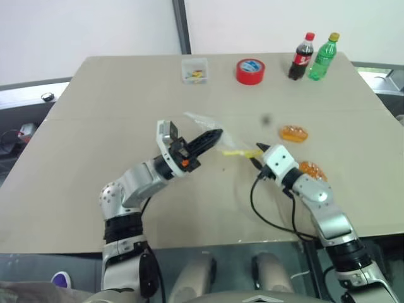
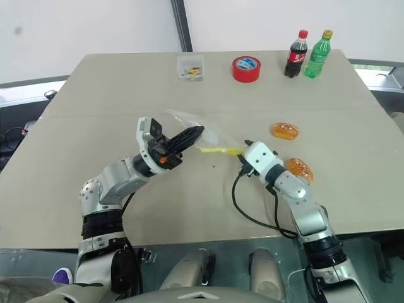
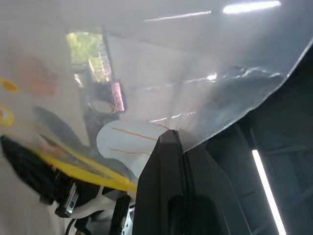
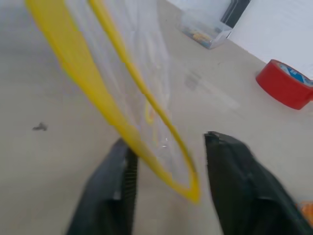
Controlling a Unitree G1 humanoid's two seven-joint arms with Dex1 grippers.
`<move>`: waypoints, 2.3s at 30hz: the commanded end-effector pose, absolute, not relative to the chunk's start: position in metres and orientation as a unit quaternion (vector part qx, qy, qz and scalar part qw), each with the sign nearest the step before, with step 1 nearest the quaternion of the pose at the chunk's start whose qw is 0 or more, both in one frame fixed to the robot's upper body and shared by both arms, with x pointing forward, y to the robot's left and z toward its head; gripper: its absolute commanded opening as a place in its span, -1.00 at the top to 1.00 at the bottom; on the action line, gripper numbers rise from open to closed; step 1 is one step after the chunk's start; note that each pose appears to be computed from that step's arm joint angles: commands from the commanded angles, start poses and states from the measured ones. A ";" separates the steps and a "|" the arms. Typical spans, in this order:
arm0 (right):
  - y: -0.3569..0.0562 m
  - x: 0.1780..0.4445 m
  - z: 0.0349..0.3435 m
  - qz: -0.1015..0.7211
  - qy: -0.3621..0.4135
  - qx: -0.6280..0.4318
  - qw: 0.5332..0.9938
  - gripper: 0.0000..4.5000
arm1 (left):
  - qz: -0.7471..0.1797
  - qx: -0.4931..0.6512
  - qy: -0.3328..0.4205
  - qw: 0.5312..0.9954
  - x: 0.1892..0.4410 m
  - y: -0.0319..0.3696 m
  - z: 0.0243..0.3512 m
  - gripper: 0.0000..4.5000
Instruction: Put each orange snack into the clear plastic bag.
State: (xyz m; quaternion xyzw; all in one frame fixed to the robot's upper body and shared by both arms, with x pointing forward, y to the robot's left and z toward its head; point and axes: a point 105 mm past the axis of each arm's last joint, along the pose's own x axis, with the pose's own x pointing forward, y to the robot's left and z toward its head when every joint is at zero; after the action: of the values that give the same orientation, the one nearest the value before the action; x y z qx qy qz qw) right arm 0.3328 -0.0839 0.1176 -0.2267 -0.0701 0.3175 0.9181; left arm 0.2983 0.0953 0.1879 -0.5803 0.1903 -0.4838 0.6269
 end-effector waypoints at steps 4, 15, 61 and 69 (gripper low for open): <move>-0.082 0.337 0.143 0.312 -0.122 -0.210 0.919 0.99 | -0.485 -0.581 0.158 0.634 0.296 0.101 0.200 1.00; -0.116 0.376 0.196 0.256 -0.154 -0.324 0.898 1.00 | -0.409 -0.423 0.139 0.796 0.307 0.115 0.203 0.24; -0.084 0.427 0.220 0.235 -0.034 -0.416 0.878 1.00 | -0.349 0.343 -0.034 0.872 0.337 0.052 0.200 -0.41; -0.086 0.426 0.219 0.228 -0.031 -0.417 0.879 1.00 | -0.345 0.357 -0.035 0.868 0.338 0.049 0.204 0.21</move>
State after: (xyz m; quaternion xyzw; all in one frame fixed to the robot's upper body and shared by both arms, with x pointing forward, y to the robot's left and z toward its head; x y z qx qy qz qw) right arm 0.4289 -0.0895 0.2025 -0.4129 -0.0025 0.2376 0.8792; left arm 0.3399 0.0526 0.1912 0.3474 -0.0115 -0.3482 0.8706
